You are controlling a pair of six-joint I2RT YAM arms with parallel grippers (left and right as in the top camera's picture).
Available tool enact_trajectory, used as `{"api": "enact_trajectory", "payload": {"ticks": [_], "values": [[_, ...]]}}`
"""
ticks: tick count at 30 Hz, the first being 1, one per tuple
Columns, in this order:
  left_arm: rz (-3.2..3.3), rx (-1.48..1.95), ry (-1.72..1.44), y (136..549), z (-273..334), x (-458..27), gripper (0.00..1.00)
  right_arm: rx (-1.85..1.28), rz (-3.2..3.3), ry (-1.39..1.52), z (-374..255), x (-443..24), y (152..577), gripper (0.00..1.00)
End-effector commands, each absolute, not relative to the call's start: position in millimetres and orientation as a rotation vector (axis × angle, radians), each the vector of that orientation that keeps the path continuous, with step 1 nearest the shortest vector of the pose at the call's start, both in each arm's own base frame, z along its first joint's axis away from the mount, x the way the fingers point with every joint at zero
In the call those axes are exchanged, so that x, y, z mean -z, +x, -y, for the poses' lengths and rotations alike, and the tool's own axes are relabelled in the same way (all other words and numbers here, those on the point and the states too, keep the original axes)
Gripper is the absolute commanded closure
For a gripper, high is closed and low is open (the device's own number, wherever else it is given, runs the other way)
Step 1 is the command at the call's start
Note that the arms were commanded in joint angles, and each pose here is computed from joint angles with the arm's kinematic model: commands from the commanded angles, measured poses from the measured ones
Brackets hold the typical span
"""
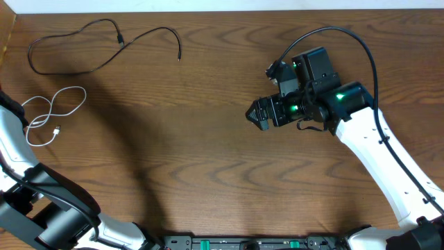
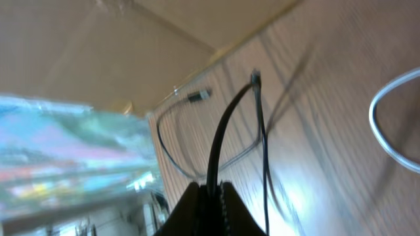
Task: Untangle cables
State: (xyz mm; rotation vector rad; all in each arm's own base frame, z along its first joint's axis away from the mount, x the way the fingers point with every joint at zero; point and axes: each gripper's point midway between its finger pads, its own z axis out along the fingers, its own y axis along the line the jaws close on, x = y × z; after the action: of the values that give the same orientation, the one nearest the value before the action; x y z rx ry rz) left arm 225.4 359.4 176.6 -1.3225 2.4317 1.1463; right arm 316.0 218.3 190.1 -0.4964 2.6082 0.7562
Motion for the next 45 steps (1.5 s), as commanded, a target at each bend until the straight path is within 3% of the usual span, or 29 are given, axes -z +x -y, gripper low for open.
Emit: {"api": "enact_trajectory", "payload": {"ticks": [1,12,30,36,37,39,40,45], "values": [[-2.340,-0.976,-1.520,226,-345,-164,0.93,-0.760,-2.605,-0.500,-221,-192,314,0.01],[-2.489,-0.017,-1.500,287,-257,-126,0.92,-0.756,-2.639,-0.496,-218,-188,308,0.01],[-2.620,0.074,-1.835,233,-206,-97,0.93,-0.756,-2.640,-0.496,-218,-188,308,0.01],[-2.646,0.083,-1.856,226,-199,-88,0.88,-0.755,-2.645,-0.496,-218,-187,307,0.01],[-2.648,0.084,-1.857,226,-199,-87,0.84,-0.755,-2.644,-0.496,-218,-187,307,0.01],[-2.649,0.085,-1.858,225,-199,-87,0.57,-0.755,-2.644,-0.496,-218,-187,307,0.01],[-2.646,0.084,-1.856,226,-199,-87,0.49,-0.755,-2.644,-0.496,-218,-187,307,0.01],[-2.610,0.073,-1.828,234,-207,-86,0.39,-0.755,-2.644,-0.496,-218,-187,307,0.01]]}}
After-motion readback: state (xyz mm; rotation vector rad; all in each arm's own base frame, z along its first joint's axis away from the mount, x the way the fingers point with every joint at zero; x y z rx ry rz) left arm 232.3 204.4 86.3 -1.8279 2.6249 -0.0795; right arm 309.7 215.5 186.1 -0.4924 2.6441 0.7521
